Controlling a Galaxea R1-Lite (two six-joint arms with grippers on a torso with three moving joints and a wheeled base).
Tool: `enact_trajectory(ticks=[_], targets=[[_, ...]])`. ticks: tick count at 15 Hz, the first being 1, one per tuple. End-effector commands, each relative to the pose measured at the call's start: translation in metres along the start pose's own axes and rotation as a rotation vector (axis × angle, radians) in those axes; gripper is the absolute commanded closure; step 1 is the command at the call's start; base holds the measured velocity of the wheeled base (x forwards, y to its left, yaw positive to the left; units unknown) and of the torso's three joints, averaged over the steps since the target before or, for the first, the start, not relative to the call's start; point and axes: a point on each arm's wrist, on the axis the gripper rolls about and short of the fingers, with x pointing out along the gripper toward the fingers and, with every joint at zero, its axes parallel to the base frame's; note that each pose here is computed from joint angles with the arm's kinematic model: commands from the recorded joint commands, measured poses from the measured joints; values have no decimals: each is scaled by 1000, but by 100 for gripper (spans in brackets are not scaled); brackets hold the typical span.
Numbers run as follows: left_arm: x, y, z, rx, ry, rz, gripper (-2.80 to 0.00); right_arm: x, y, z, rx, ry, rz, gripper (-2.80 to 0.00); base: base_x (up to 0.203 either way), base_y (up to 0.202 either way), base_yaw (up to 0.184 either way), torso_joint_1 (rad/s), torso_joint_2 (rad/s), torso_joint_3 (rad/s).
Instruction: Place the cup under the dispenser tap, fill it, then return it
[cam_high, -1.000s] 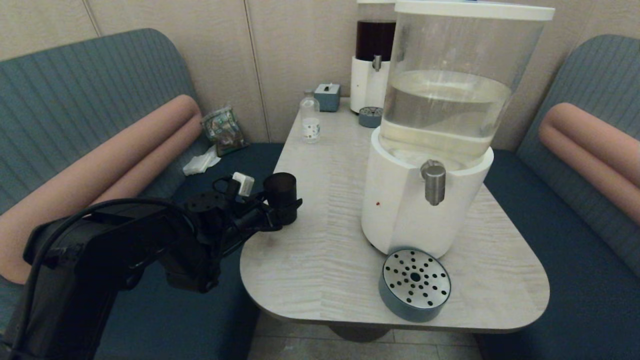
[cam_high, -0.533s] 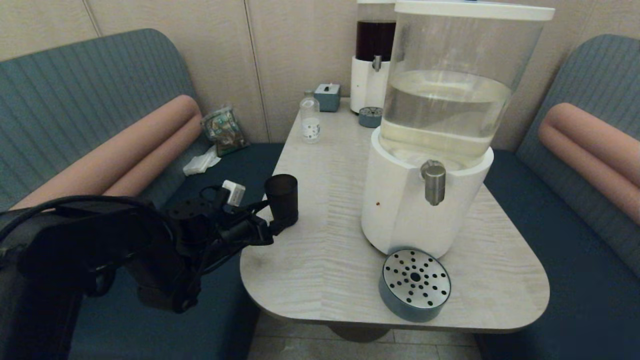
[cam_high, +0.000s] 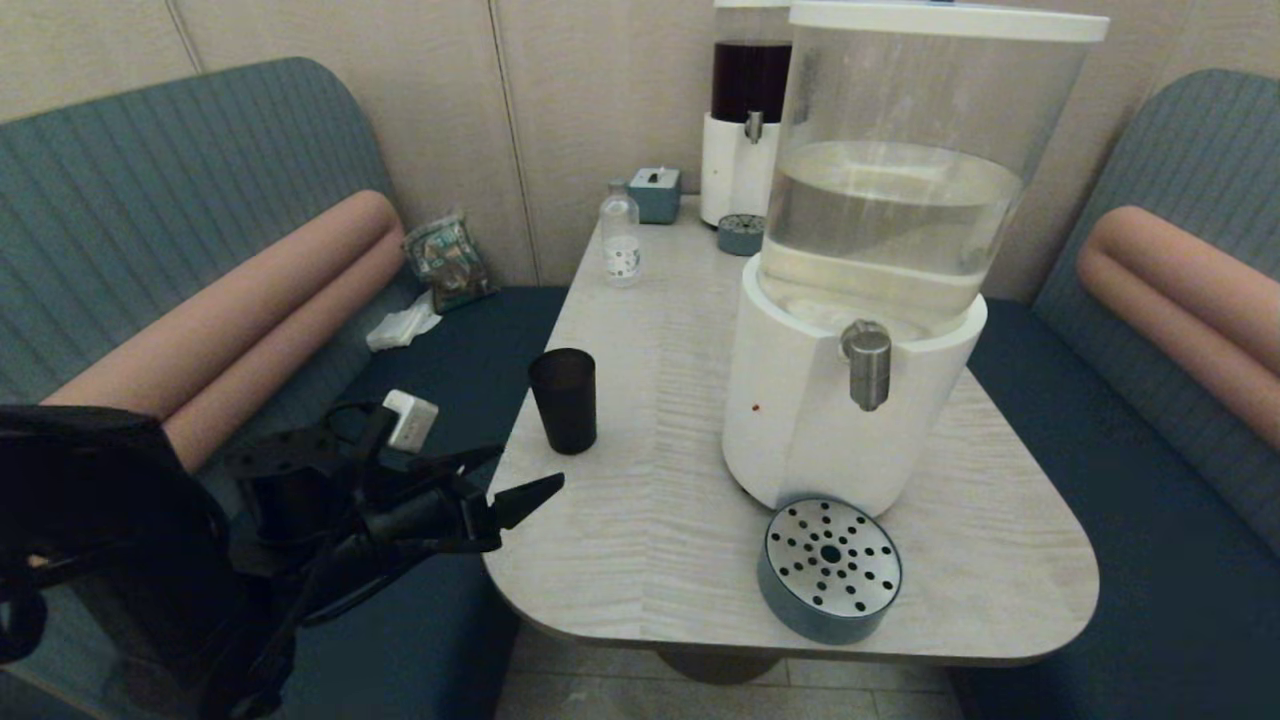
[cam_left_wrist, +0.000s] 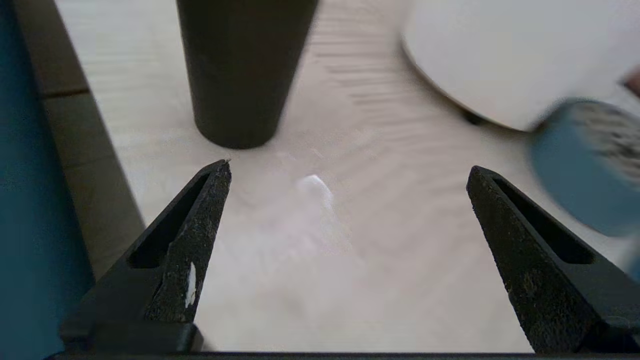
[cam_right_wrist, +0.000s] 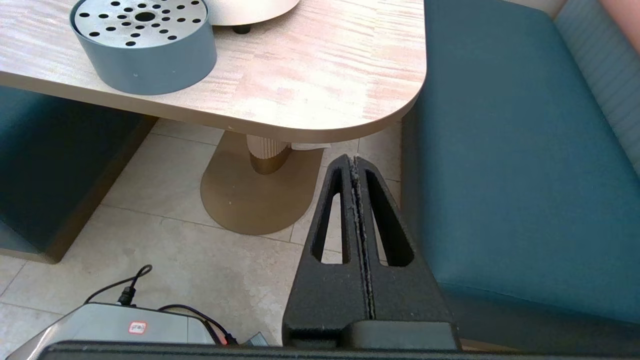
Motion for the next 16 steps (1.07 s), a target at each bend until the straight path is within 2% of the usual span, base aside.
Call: enact_trajectory(ticks=[1, 4, 7, 10, 11, 12, 16], targets=[[-33, -22, 27, 39, -75, 0, -280, 0, 0, 0, -2, 1, 0, 0, 0, 0, 0, 0, 0, 0], [-76, -47, 48, 62, -160, 32, -280, 0, 0, 0, -2, 1, 1, 0, 0, 0, 0, 0, 0, 0], [-126, -76, 69, 84, -322, 88, -280, 0, 0, 0, 1, 1, 1, 0, 0, 0, 0, 0, 0, 0], [-157, -92, 75, 76, -439, 158, -280, 0, 0, 0, -2, 2, 1, 0, 0, 0, 0, 0, 0, 0], [-165, -95, 76, 67, -471, 179, -120, 0, 0, 0, -2, 1, 0, 0, 0, 0, 0, 0, 0, 0], [-168, -97, 76, 54, -487, 197, 0, 0, 0, 0, -2, 1, 0, 0, 0, 0, 0, 0, 0, 0], [-195, -102, 86, 81, -625, 282, 0, 0, 0, 0, -2, 1, 1, 0, 0, 0, 0, 0, 0, 0]])
